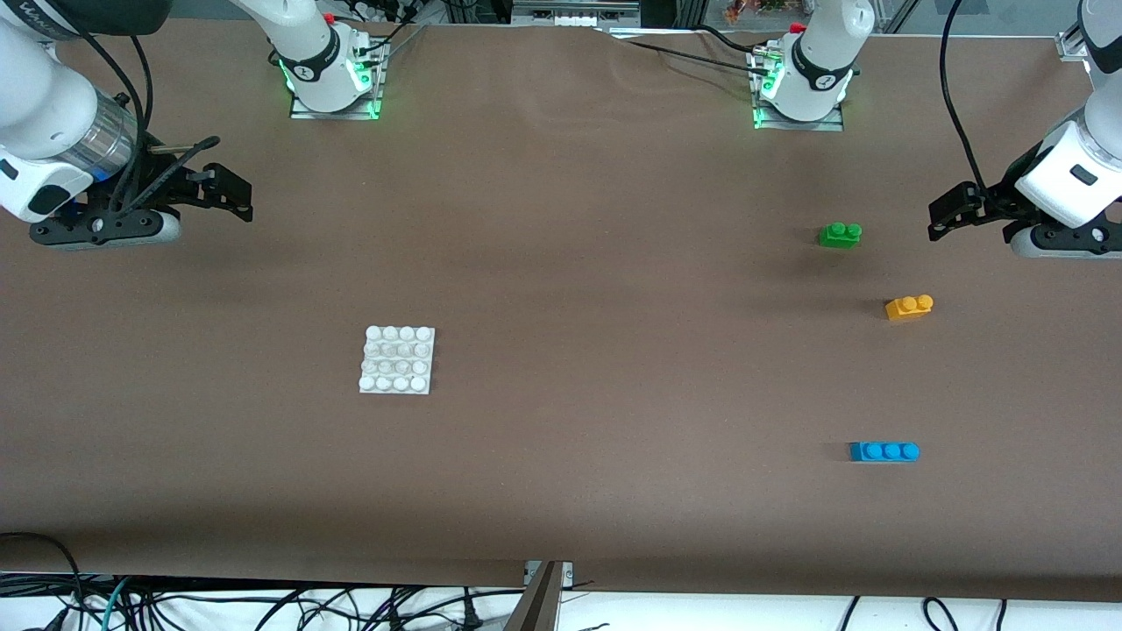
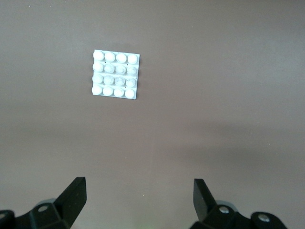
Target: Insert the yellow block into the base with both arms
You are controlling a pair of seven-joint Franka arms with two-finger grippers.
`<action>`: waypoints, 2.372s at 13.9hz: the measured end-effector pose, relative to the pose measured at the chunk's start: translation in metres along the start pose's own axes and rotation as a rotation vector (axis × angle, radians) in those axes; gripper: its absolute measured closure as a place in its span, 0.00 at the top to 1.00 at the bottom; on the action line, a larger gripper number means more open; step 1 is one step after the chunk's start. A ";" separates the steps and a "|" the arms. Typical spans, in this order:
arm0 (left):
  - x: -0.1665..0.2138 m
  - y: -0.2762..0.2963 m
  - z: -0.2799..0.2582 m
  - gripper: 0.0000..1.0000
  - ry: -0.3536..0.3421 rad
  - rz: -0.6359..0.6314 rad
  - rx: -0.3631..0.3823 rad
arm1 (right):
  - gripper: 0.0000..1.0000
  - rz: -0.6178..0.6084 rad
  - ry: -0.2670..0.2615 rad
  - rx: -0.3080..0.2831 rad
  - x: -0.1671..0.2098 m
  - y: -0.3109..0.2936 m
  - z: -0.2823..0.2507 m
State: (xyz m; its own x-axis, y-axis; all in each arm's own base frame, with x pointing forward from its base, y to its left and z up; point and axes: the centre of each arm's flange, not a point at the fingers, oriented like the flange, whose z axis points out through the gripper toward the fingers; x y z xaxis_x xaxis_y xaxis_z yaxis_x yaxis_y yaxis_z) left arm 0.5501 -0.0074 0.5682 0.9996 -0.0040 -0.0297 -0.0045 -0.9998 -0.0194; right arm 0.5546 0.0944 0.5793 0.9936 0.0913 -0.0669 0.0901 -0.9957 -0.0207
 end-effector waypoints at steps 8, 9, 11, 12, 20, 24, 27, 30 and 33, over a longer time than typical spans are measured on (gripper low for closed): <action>0.000 0.010 0.000 1.00 0.001 0.021 0.001 | 1.00 -0.019 0.017 0.001 -0.006 -0.009 -0.009; 0.000 0.010 0.000 1.00 0.001 0.021 0.001 | 0.99 -0.020 0.017 0.001 -0.006 -0.010 -0.009; 0.000 0.010 0.000 1.00 0.001 0.021 0.001 | 0.99 -0.020 0.020 0.001 -0.007 -0.010 -0.011; 0.000 0.010 0.000 1.00 0.001 0.021 0.001 | 0.99 -0.020 0.020 0.001 -0.007 -0.010 -0.011; 0.000 0.009 0.000 1.00 0.001 0.018 0.001 | 1.00 -0.020 0.010 0.000 -0.007 -0.009 -0.006; 0.000 0.007 0.000 1.00 0.001 0.015 0.000 | 1.00 -0.020 0.010 0.000 -0.007 -0.009 -0.006; 0.000 0.007 0.000 1.00 0.001 0.015 0.000 | 1.00 -0.020 0.010 0.000 -0.007 -0.009 -0.006; 0.000 0.007 0.000 1.00 0.001 0.015 0.000 | 0.99 -0.020 0.010 0.000 -0.007 -0.009 -0.006; 0.000 0.007 0.000 1.00 0.001 0.015 0.000 | 1.00 -0.020 0.010 0.000 -0.007 -0.009 -0.006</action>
State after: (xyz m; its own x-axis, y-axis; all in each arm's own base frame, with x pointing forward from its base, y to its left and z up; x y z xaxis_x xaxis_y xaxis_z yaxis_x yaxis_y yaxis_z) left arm 0.5500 -0.0145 0.5684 0.9994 -0.0192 -0.0294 -0.0198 -0.9996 -0.0194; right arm 0.5471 0.1031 0.5855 0.9922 0.1110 -0.0566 0.1099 -0.9937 -0.0223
